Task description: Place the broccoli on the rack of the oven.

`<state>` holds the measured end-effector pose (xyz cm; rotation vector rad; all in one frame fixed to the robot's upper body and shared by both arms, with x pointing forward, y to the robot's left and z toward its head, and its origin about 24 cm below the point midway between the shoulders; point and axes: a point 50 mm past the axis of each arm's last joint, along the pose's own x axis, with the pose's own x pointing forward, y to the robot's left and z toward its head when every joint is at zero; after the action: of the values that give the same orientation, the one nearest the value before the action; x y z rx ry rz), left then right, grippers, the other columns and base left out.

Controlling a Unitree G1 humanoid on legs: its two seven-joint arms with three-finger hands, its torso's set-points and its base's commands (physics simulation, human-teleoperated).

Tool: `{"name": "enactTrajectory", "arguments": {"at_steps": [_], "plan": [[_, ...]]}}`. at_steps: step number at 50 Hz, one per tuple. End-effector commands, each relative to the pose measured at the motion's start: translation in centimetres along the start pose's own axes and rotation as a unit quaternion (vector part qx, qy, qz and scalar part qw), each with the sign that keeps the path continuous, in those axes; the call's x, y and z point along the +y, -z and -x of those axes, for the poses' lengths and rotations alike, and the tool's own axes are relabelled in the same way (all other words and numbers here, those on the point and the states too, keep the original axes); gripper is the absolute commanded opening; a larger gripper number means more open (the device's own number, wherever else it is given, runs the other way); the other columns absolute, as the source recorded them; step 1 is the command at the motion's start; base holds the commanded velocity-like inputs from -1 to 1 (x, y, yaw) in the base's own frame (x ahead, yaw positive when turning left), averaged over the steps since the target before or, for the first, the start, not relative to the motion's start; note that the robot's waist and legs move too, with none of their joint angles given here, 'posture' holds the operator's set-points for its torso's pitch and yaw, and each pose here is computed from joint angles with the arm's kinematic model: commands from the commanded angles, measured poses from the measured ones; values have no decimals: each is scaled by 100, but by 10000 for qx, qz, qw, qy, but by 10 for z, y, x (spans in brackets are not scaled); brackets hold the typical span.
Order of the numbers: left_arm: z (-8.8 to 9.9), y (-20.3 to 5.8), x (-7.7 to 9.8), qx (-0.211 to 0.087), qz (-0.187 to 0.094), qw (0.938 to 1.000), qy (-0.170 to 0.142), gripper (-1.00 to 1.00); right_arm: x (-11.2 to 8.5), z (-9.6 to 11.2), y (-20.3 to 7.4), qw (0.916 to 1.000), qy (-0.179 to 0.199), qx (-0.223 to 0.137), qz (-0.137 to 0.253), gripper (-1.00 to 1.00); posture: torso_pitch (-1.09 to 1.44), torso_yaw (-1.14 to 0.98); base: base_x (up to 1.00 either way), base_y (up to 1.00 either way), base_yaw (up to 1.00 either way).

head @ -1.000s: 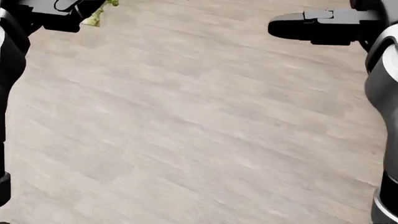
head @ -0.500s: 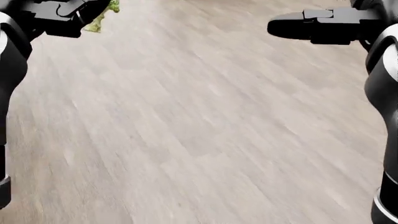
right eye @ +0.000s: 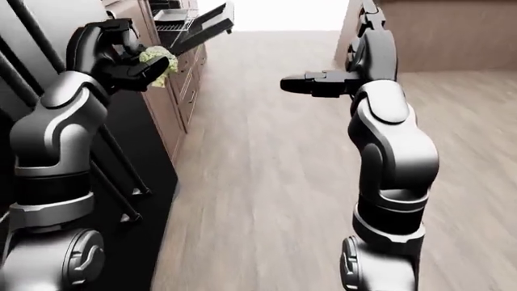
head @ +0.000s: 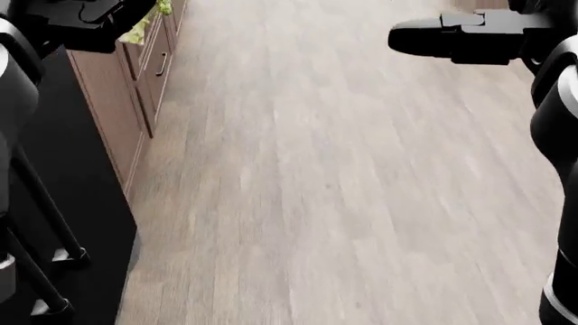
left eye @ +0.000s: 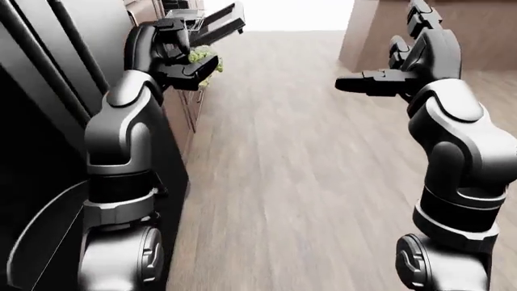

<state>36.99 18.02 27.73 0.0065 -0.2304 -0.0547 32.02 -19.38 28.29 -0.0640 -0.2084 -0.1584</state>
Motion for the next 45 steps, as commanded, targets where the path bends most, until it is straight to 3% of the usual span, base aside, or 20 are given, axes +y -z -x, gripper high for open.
{"name": "enactTrajectory", "arguments": {"at_steps": [1,20,27,45], "plan": [[2,-29,4,-587,-16,9982,-72,-100,2,2,-21,9988,-24,-478,-40,100,0,0,-7,0,100],[1,-29,4,-608,-7,9981,-89,-100,-1,-1,-18,9989,130,-448,-79,100,0,0,-1,1,16],[1,-30,3,-634,-1,9980,-82,-100,1,3,-24,9979,19,-636,-133,100,0,0,3,0,0],[2,-32,4,-666,31,9977,-78,-100,2,4,-25,9977,-36,-662,-145,100,0,0,39,0,0]]}}
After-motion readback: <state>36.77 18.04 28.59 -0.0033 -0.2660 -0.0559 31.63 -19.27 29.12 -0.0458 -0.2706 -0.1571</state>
